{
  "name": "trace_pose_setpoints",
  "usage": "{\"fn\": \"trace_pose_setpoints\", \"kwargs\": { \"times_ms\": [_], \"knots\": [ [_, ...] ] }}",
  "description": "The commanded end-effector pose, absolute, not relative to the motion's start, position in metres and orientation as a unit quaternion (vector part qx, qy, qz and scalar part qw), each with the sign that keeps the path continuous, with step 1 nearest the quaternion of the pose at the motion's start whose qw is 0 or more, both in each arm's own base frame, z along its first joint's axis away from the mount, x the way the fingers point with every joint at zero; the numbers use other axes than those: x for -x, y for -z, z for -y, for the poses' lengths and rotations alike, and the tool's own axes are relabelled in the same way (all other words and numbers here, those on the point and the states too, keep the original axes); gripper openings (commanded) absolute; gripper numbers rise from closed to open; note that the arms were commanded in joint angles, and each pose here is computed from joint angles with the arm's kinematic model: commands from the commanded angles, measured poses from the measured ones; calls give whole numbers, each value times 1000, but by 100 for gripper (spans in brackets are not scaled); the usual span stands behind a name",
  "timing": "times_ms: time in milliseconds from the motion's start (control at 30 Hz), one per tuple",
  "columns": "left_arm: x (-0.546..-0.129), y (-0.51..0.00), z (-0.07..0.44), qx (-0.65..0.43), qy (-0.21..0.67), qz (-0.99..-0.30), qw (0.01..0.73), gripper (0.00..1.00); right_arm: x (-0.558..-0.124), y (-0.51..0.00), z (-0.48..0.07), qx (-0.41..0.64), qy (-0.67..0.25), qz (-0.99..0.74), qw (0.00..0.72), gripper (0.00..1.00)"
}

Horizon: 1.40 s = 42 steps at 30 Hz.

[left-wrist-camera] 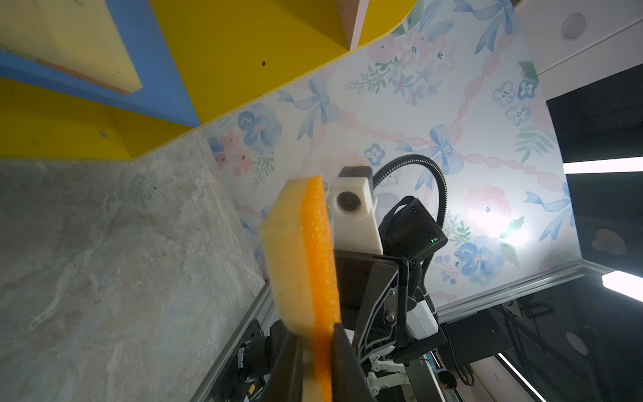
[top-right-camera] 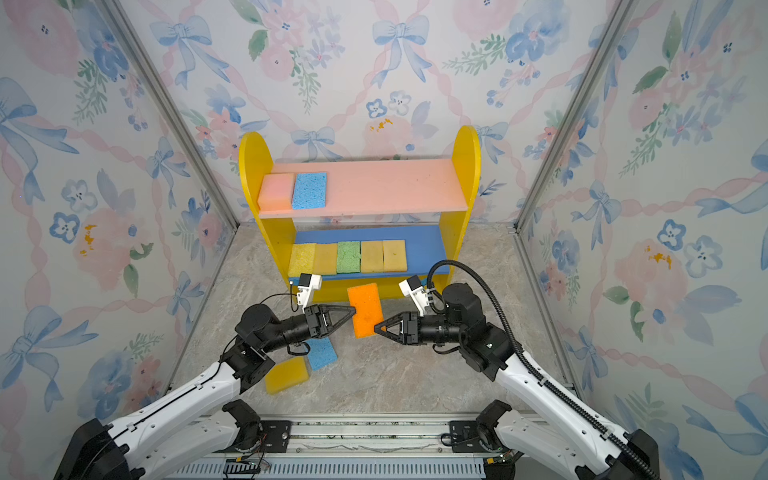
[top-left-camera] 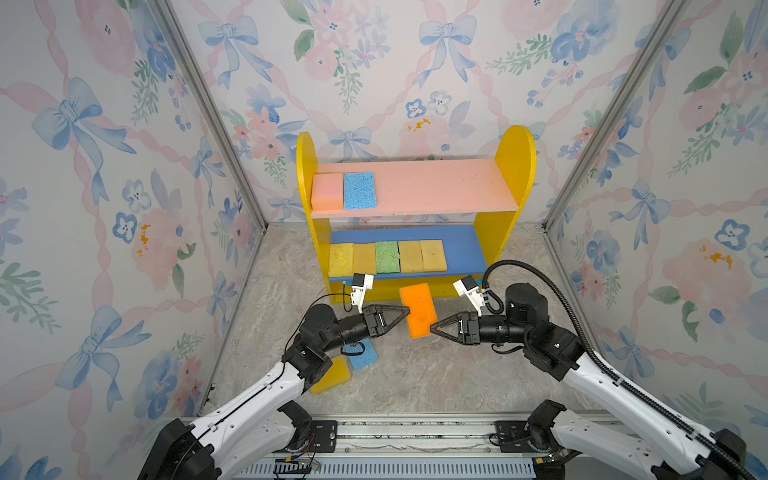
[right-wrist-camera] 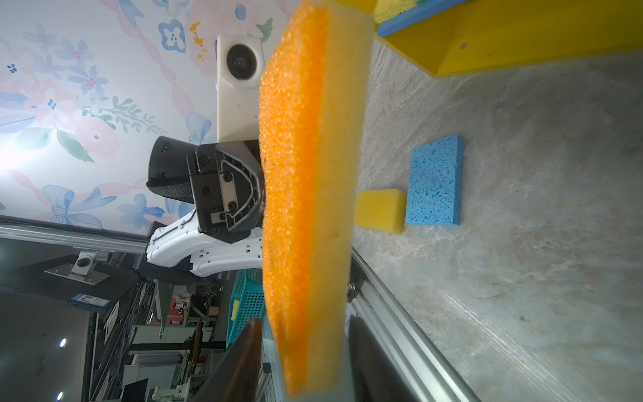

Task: Place and organize the cleaning sponges onto the shelf
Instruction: 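Carry the orange sponge with the right gripper onto the pink top board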

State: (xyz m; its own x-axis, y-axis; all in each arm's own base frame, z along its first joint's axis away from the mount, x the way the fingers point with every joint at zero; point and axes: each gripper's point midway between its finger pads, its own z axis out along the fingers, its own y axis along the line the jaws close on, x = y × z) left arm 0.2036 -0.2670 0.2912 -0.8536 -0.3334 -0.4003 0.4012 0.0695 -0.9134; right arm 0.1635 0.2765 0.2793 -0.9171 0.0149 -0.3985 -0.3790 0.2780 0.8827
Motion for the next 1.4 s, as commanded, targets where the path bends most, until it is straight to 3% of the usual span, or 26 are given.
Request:
{"fn": "trace_pose_setpoints", "kwargs": {
  "times_ms": [0,100,233,500,600,700,833,1067,1367],
  "knots": [
    [-201,-296,267,-35,691,-670,270,16,-164,-292,-281,126,-596,-772,180,33],
    [-200,-296,267,-35,692,-670,268,16,-164,-292,-282,127,-596,-772,179,23],
    [-200,-296,267,-35,693,-669,267,22,-163,-293,-281,126,-592,-775,182,19],
    [-204,-313,240,-34,694,-650,306,73,-170,-324,-265,146,-532,-796,250,17],
    [-215,-304,213,-3,662,-663,350,88,-174,-346,-264,166,-510,-797,278,17],
    [-224,-288,190,29,606,-691,394,97,-184,-373,-265,175,-497,-792,308,17],
    [-224,-271,173,31,528,-733,427,98,-203,-406,-274,190,-488,-783,337,19],
    [-218,-255,170,19,506,-750,424,98,-267,-448,-291,158,-476,-787,358,19],
    [-218,-237,170,-1,481,-772,416,98,-352,-462,-322,135,-481,-793,349,19]
  ]
}}
